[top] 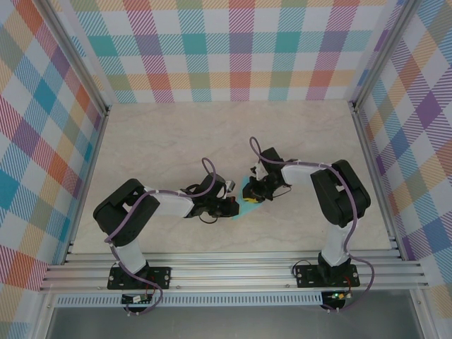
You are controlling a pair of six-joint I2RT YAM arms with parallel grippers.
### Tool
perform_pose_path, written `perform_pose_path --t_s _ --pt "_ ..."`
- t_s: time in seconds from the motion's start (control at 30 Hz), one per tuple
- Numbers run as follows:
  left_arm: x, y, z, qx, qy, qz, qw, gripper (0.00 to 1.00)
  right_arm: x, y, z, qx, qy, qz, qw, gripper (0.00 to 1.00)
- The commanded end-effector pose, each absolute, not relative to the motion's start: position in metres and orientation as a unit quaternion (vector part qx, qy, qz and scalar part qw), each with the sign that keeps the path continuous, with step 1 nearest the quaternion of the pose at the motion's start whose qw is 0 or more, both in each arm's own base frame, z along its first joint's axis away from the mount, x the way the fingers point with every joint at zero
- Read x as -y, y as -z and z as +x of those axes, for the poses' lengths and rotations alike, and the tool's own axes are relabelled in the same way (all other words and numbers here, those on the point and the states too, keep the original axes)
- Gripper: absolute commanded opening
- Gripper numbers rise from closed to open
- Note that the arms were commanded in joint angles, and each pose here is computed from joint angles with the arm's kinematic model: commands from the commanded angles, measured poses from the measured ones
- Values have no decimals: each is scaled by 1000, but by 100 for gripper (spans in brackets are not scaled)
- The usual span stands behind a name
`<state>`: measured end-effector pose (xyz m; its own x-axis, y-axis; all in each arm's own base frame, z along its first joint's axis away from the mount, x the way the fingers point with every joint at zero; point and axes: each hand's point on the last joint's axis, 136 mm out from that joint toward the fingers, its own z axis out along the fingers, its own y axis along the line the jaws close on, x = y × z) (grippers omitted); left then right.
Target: Fold a paper plane with a square sheet of paper (pick it up from the middle)
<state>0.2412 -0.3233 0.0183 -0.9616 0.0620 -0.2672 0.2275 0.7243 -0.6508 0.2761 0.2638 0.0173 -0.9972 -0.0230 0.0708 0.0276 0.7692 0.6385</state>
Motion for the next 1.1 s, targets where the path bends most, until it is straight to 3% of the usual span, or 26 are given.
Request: perform_pose_path --t_s 0.0,1.07 --pt "284 30 221 -958 273 52 64 0 -251 -2 284 957 288 0 24 17" --pt "272 42 209 -963 261 52 52 0 -206 -4 362 949 306 -70 -25 20"
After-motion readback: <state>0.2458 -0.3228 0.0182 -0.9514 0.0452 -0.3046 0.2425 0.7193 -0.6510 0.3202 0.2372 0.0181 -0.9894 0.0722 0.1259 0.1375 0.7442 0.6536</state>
